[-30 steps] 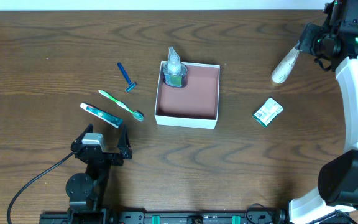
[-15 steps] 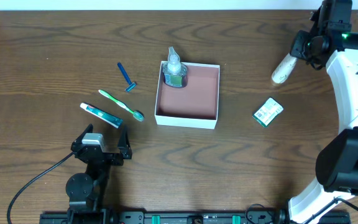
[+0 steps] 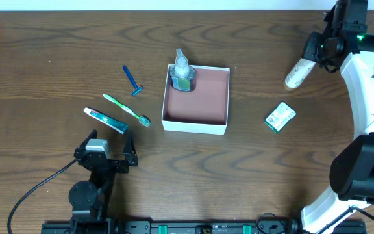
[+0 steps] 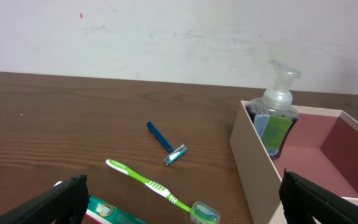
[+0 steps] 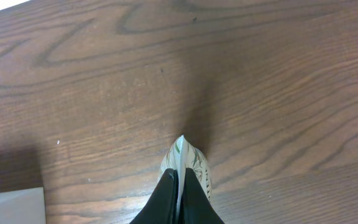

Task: Pack container
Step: 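Grasp the white bamboo-print lotion tube with the right gripper and lift, then place the lotion tube upright in the box beside the soap bottle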

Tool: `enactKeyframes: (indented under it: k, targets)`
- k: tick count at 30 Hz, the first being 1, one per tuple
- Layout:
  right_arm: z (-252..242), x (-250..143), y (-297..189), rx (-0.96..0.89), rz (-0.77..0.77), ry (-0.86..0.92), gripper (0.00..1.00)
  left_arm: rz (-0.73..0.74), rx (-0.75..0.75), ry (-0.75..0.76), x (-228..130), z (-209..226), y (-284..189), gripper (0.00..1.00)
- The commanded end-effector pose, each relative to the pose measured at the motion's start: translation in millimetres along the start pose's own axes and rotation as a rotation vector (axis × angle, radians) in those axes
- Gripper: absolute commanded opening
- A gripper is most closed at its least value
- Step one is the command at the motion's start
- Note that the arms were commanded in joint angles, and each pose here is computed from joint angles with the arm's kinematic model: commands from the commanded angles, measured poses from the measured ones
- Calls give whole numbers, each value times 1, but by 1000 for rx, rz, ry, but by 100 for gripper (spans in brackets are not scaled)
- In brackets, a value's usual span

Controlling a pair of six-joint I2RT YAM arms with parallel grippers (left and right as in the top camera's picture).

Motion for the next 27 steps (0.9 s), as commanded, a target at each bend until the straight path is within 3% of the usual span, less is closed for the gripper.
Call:
enactKeyframes:
  k: [1,8,15,27]
  targets:
    - [13,10,-29,56,-72,-57,1,47,-13,-7,-11,0,1,98]
    - [60,18,-117,280,-249,-217,1,47,-14,-7,-11,0,1,98]
    - [119,-10,-190,436,-409,-503,1,47,-13,-7,-11,0,1,98]
    - [184,-61,-175,573,-318,-956,1,47,-14,-7,-11,0,1,98]
Point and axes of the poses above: each gripper's point midway between its finger pads, its own y axis out along the fingers, its own z axis along the line the jaws close on, x = y × z, the point moved 10 cm from there along -y, back along the fingers, and after that the axes turned 2 degrees about y, right-handed, at the moved point
